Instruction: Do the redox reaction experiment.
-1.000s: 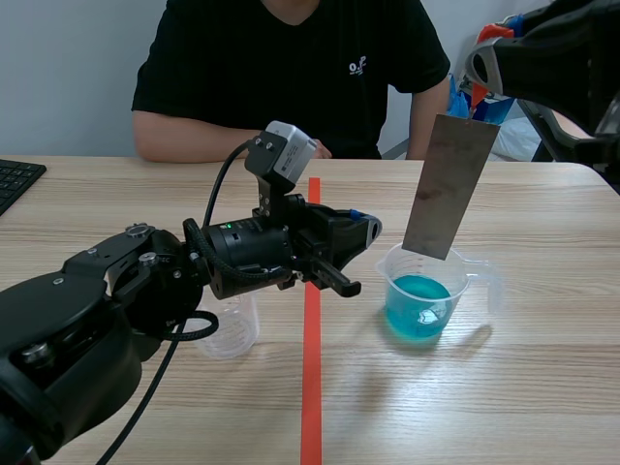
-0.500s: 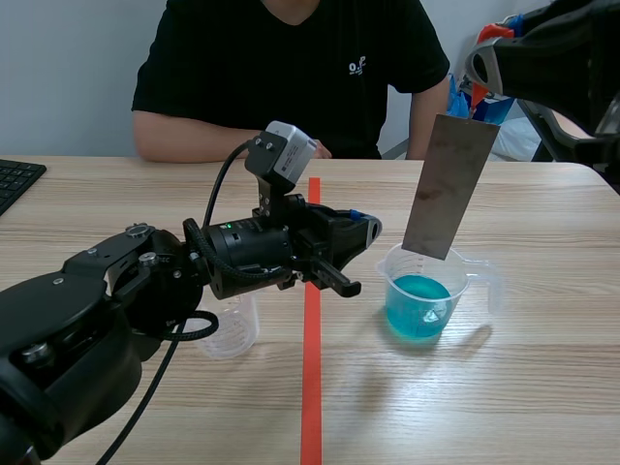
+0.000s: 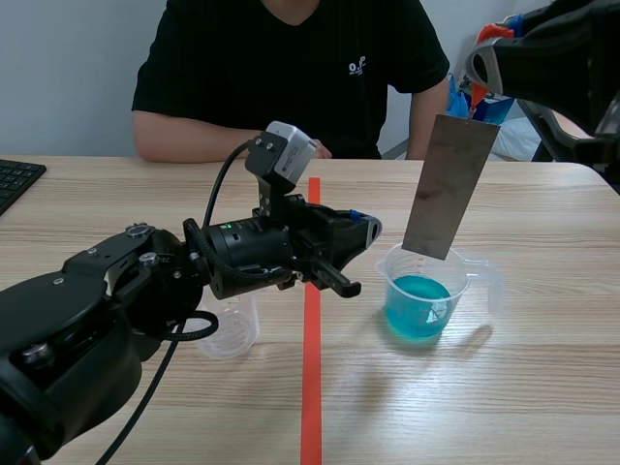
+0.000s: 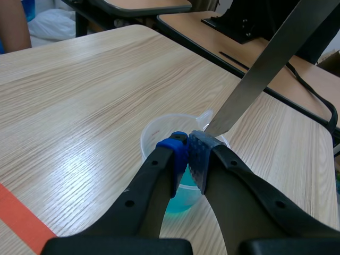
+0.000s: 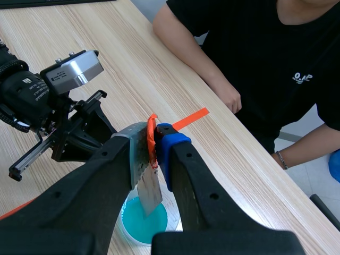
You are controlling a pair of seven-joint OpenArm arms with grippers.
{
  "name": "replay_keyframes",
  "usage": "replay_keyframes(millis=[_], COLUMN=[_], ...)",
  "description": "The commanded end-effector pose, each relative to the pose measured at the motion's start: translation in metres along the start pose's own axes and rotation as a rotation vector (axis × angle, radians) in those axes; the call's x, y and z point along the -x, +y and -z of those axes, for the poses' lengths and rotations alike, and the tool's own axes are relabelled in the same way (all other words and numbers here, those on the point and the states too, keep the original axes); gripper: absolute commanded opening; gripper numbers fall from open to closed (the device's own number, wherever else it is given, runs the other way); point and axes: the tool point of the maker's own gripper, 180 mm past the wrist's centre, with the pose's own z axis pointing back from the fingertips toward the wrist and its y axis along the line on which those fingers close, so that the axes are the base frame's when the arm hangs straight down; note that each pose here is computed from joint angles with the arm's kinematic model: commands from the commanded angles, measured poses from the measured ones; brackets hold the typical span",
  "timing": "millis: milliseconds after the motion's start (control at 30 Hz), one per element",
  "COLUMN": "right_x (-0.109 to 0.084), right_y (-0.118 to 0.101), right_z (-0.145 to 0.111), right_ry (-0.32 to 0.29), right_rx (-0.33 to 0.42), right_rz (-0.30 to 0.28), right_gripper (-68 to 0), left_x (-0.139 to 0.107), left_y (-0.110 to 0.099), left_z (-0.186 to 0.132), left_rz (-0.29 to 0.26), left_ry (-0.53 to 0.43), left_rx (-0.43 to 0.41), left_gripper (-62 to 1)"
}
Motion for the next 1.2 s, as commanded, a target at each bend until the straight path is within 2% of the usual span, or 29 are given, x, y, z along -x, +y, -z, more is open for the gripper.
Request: replay_keyframes(millis=[0, 200, 333, 467, 600, 767, 967, 1167], right_x=[-0.009, -0.009, -0.008, -0.008, -0.008, -0.008, -0.008, -0.006], right_y=[-0.002, -0.002, -0.002, -0.002, -0.002, -0.002, -0.002, -0.002], right_z=[-0.001, -0.001, -0.001, -0.001, -0.001, -0.001, -0.001, -0.001], right_ry=[-0.023, -0.022, -0.02, -0.019, -0.019, -0.019, -0.016, -0.009], right_rx=[0.003, 0.003, 0.003, 0.003, 0.003, 0.003, 0.003, 0.003], right_rz=[-0.02, -0.02, -0.02, -0.02, -0.02, -0.02, -0.02, -0.019], right_gripper=[-66.9, -66.9, -66.9, -66.9, -66.9, -66.9, -66.9, -66.9], left_x=[-0.014, -0.009, -0.009, -0.015, -0.02, -0.014, 0.02, 0.045], left_y=[0.0, 0.024, 0.045, 0.054, 0.055, 0.058, 0.062, 0.041], left_z=[0.002, -0.017, -0.046, -0.083, -0.121, -0.17, -0.236, -0.295], left_rz=[0.023, 0.045, 0.081, 0.14, 0.196, 0.228, 0.263, 0.273], left_ry=[-0.033, -0.008, 0.011, 0.021, 0.046, 0.087, 0.199, 0.253], left_rx=[0.003, -0.053, -0.115, -0.169, -0.214, -0.298, -0.426, -0.493], left_gripper=[-56.9, -56.9, -56.9, -56.9, -56.9, -56.9, -56.9, -56.9])
